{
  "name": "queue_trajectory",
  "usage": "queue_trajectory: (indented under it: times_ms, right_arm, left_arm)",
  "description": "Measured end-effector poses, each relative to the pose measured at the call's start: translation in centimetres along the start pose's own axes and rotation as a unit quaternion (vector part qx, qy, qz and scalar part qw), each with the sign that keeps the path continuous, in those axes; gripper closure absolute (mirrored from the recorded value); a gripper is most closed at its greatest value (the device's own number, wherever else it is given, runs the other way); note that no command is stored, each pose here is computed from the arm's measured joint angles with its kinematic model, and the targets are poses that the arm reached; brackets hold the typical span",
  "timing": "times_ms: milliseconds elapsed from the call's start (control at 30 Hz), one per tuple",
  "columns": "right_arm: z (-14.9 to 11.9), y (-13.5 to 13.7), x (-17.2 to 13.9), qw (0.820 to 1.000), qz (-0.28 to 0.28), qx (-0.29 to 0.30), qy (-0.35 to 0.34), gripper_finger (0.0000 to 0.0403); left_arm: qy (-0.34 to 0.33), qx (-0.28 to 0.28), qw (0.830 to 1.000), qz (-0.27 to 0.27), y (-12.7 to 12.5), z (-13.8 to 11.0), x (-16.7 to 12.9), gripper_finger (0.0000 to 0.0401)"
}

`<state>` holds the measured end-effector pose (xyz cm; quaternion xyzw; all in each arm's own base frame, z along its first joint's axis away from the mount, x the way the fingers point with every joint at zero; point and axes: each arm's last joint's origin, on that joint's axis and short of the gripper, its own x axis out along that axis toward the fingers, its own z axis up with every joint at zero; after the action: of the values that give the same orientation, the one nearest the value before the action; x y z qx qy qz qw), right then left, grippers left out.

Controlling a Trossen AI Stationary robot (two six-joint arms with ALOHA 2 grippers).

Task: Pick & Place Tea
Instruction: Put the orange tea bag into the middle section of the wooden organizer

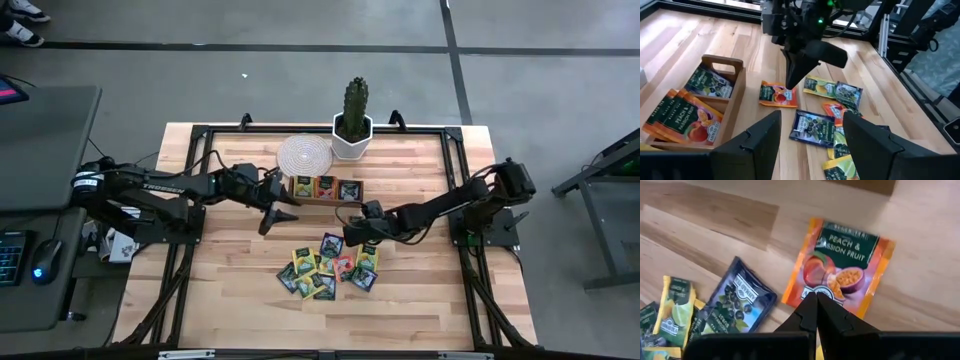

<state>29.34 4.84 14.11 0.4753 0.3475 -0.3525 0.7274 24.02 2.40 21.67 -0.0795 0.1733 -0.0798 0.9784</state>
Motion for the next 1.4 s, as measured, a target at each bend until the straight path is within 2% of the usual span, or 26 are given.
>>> queue_trajectory:
  times_ms: [367, 933, 1200, 1300, 1400]
  right_arm:
    - [-0.3, -0.9, 0.0, 0.998, -0.045, 0.005, 0.032, 0.0403]
    - [-0.8, -1.0, 0.8, 0.998, -0.048, 0.006, 0.045, 0.0403]
    - [-1.8, -0.6, 1.2, 0.997, -0.031, -0.009, 0.069, 0.0403]
    - [-2.5, -0.2, 1.5, 0.997, -0.01, -0.005, 0.071, 0.0403]
    - [-3.0, 0.1, 1.9, 0.998, 0.004, -0.001, 0.07, 0.0403]
  left_arm:
    - [0.008, -0.016, 1.0, -0.004, 0.1, -0.3, 0.3, 0.019]
    - [0.034, -0.029, 0.999, -0.005, 0.4, -1.2, 1.2, 0.019]
    - [0.055, -0.093, 0.994, -0.004, 0.7, -2.0, 1.8, 0.019]
    - [0.068, -0.134, 0.989, -0.007, 0.7, -2.5, 2.3, 0.019]
    - [0.091, -0.181, 0.979, 0.016, 0.6, -3.6, 3.3, 0.019]
